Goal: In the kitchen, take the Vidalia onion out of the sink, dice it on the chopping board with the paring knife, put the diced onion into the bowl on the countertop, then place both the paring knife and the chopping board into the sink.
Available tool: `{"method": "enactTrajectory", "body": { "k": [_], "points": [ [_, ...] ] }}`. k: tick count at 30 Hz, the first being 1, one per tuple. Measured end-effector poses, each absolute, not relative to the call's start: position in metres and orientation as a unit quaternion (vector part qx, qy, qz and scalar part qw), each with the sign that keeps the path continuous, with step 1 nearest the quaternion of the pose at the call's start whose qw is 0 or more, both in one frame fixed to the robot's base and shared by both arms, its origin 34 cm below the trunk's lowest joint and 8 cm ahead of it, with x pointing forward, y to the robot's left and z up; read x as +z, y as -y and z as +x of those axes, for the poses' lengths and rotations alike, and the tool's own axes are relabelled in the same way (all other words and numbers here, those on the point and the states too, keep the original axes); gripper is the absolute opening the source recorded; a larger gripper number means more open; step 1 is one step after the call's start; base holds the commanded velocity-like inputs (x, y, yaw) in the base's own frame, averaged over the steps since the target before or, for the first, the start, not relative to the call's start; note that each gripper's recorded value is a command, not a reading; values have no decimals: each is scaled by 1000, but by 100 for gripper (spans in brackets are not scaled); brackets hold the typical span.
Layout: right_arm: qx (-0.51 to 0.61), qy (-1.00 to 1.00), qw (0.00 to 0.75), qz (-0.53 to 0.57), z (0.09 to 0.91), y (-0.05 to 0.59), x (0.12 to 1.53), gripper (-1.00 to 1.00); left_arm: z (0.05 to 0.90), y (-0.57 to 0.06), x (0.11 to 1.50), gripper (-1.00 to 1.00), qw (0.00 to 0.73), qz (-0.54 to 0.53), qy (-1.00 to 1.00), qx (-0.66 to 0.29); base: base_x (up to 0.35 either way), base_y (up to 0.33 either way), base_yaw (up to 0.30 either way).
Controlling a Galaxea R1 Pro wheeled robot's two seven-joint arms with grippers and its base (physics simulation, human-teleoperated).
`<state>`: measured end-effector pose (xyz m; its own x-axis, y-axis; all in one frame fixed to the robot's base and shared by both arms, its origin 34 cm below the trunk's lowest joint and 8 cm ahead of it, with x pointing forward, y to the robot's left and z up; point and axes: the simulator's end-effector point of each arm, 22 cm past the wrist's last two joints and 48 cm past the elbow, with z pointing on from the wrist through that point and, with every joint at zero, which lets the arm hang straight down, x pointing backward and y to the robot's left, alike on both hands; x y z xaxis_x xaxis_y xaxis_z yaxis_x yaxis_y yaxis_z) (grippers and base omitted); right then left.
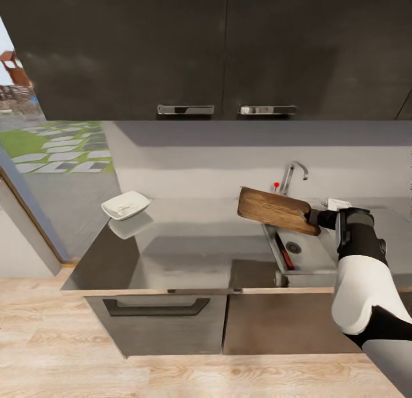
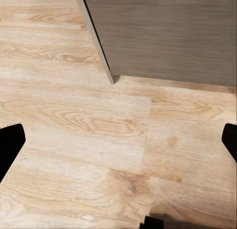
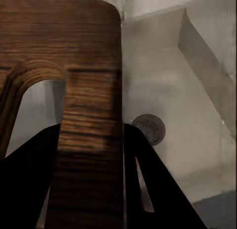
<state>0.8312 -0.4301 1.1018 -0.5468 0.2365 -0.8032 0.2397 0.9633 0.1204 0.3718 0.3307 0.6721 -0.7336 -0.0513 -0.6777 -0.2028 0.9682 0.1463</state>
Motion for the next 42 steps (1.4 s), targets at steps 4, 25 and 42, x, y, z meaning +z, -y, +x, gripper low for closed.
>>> {"method": "enactTrajectory", "body": {
  "k": [4, 25, 42],
  "points": [
    [-108, -856, 474, 175, 832, 449, 1108, -100, 372, -331, 672, 100, 358, -69, -925, 106, -56, 0, 0],
    [-228, -765, 447, 403, 781, 484, 1084, -100, 372, -333, 673, 100, 359, -69, -925, 107, -1, 0, 0],
    [-263, -640, 416, 590, 724, 480, 1042, -100, 371, -333, 673, 100, 359, -71, -924, 108, -60, -1, 0]
  ]
}}
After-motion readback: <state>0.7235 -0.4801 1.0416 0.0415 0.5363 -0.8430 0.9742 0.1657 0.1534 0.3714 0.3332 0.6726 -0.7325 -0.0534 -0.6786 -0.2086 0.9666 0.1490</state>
